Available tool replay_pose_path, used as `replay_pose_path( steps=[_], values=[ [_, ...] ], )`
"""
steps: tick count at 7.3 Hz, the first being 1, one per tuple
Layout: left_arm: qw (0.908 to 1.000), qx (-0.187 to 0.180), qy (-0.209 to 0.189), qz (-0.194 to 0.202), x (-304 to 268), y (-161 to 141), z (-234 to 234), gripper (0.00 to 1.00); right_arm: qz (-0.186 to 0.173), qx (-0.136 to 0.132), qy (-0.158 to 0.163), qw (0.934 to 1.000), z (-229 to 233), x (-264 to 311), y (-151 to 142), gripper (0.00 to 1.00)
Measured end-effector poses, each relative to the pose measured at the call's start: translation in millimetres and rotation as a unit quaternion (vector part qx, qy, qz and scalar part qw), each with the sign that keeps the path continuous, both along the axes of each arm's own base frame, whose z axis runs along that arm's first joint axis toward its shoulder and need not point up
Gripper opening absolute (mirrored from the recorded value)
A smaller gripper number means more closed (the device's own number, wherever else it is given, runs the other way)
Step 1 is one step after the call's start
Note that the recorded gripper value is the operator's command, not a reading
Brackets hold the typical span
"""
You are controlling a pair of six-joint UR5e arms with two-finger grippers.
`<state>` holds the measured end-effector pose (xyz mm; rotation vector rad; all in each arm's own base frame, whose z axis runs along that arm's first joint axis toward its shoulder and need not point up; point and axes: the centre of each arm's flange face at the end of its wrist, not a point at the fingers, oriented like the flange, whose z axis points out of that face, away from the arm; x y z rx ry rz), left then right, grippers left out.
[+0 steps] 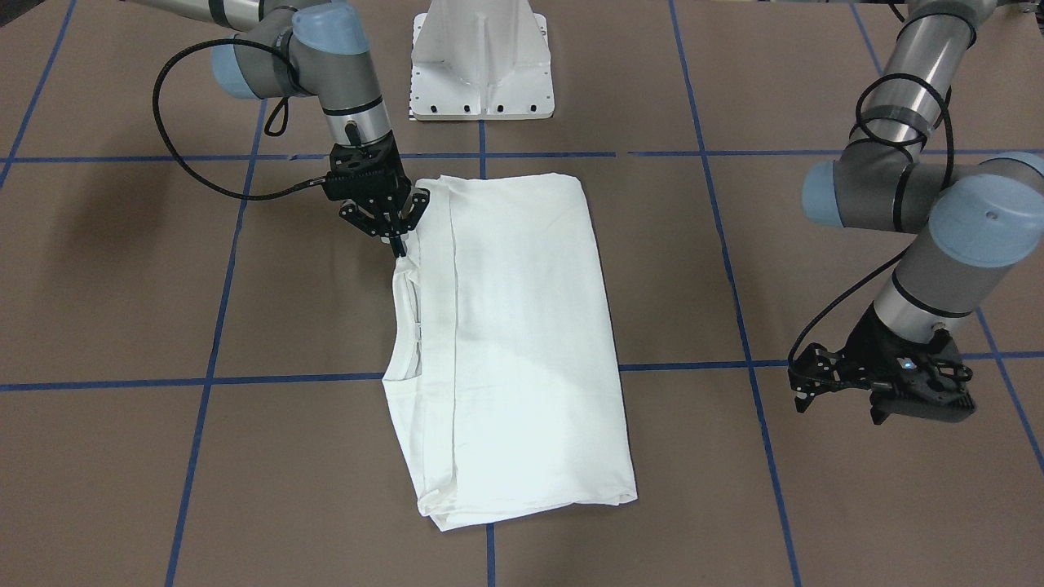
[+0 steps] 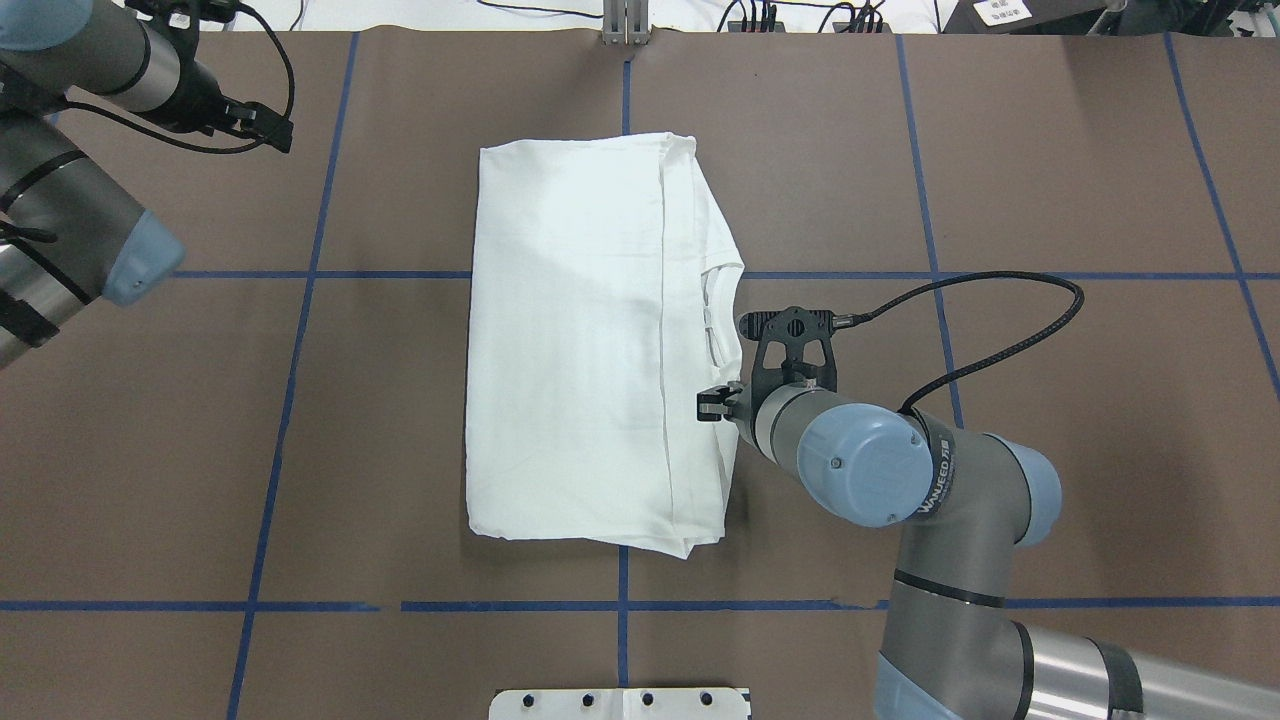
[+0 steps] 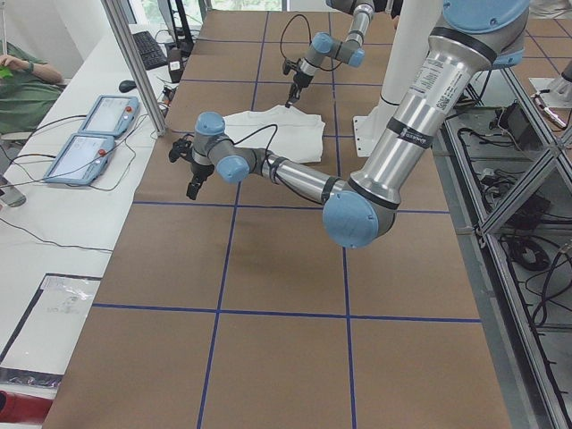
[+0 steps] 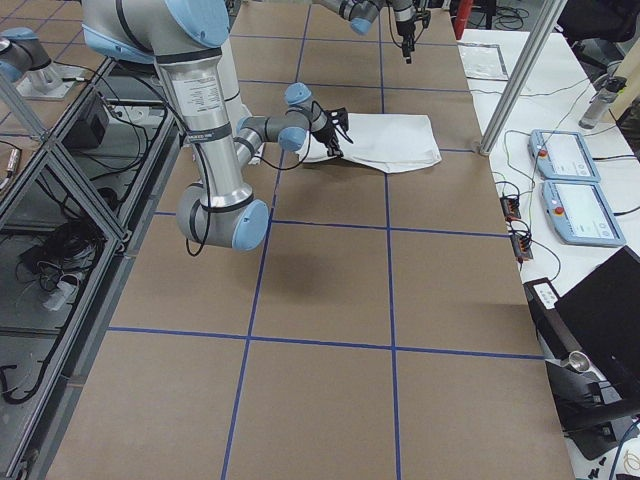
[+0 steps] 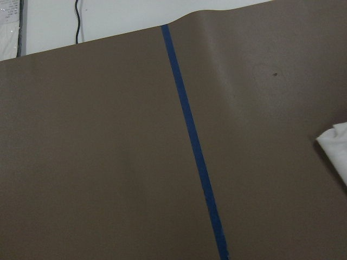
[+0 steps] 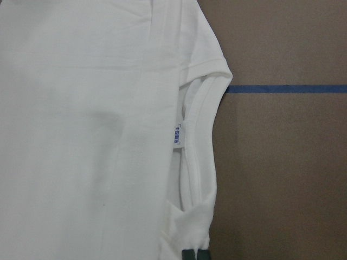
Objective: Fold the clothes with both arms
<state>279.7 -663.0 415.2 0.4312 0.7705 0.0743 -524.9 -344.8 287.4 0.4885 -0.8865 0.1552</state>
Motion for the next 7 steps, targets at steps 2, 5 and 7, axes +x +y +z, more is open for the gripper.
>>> replay_pose_path(
  steps=[2, 5, 7],
  values=[
    [1.0000, 0.000, 0.000, 0.001, 1.0, 0.5, -0.1, 1.00, 0.010, -0.006, -0.001, 0.9999, 4.2, -6.0, 14.7, 1.00],
    [0.9999, -0.001, 0.011, 0.011, 2.5, 3.8, -6.1, 1.00, 0.007, -0.033, 0.030, 0.9990, -21.1, -9.4, -0.4, 1.00],
    [0.9997, -0.001, 0.017, 0.017, 2.9, 5.9, -9.5, 1.00, -0.001, -0.069, 0.059, 0.9959, -57.9, -18.0, -50.1, 1.00]
  ],
)
